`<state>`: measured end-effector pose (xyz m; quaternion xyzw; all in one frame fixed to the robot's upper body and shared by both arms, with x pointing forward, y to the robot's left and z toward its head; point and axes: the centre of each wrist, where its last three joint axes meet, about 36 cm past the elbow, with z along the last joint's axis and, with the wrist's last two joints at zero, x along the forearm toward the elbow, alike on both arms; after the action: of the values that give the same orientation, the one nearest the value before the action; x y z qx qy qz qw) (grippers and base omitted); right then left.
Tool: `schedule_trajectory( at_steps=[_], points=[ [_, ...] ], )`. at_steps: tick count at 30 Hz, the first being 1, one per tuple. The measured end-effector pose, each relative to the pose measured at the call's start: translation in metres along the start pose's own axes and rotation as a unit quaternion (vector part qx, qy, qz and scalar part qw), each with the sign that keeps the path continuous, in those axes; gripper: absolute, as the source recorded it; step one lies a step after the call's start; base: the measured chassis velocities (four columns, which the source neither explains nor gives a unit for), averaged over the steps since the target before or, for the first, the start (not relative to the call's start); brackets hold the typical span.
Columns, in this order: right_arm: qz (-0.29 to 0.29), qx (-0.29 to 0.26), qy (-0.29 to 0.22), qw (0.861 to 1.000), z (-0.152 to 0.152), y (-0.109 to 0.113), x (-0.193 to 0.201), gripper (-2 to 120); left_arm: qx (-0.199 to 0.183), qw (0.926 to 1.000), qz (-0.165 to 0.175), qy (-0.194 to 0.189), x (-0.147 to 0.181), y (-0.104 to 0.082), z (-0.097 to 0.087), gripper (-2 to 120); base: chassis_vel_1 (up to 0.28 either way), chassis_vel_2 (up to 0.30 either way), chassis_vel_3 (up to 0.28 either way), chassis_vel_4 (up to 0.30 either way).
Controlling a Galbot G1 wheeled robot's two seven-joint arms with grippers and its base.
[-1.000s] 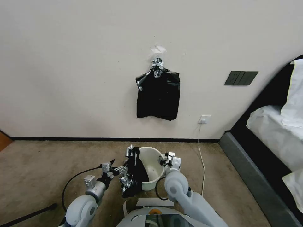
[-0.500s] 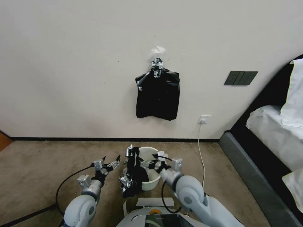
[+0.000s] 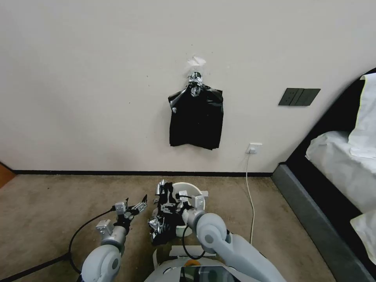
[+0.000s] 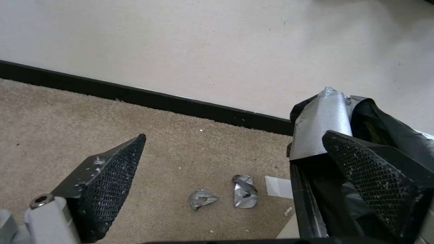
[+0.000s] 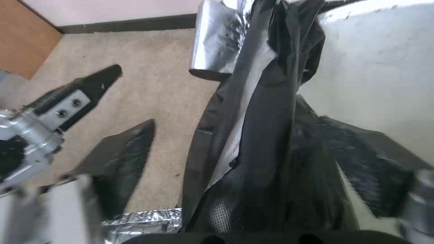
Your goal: Place a trash bag onto the trash bin.
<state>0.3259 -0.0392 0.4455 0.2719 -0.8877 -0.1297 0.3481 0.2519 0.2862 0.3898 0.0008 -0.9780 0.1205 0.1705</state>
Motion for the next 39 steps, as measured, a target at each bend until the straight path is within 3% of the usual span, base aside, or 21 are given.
schedule_trajectory(
  at_steps=[2, 4, 7, 15, 23, 33, 39],
  points=[
    [0.001, 0.0, 0.0, 1.0, 0.001, 0.002, -0.002, 75, -0.001, 1.0, 0.001, 0.0, 0.0, 0.0, 0.0, 100, 0.0, 0.0, 0.0, 0.0],
    [0.001, 0.0, 0.0, 1.0, 0.001, 0.002, -0.003, 73, -0.001, 1.0, 0.002, 0.0, 0.0, 0.0, 0.0, 100, 0.0, 0.0, 0.0, 0.0],
    [0.004, 0.0, -0.001, 1.0, 0.002, 0.002, -0.004, 56, -0.004, 1.0, 0.004, 0.003, 0.0, 0.0, 0.001, 100, 0.0, 0.0, 0.0, 0.0],
    [0.006, -0.003, -0.004, 1.0, 0.005, 0.004, -0.005, 29, -0.008, 0.9997, 0.014, 0.018, 0.001, 0.001, 0.0, 100, 0.0, 0.0, 0.0, 0.0],
    [0.009, 0.0, -0.008, 1.0, 0.006, 0.003, -0.006, 0, -0.012, 0.9946, 0.075, 0.07, 0.001, 0.005, -0.009, 94, 0.0, 0.0, 0.0, 0.0],
    [0.01, 0.006, -0.017, 1.0, 0.002, 0.005, 0.0, 0, 0.026, 0.9835, 0.116, 0.137, -0.024, 0.004, -0.018, 93, 0.0, 0.0, 0.0, 0.0],
    [0.013, 0.008, -0.018, 1.0, 0.001, 0.004, 0.002, 0, 0.03, 0.9791, 0.129, 0.154, -0.037, 0.0, -0.014, 93, 0.0, 0.0, 0.0, 0.0]
  ],
)
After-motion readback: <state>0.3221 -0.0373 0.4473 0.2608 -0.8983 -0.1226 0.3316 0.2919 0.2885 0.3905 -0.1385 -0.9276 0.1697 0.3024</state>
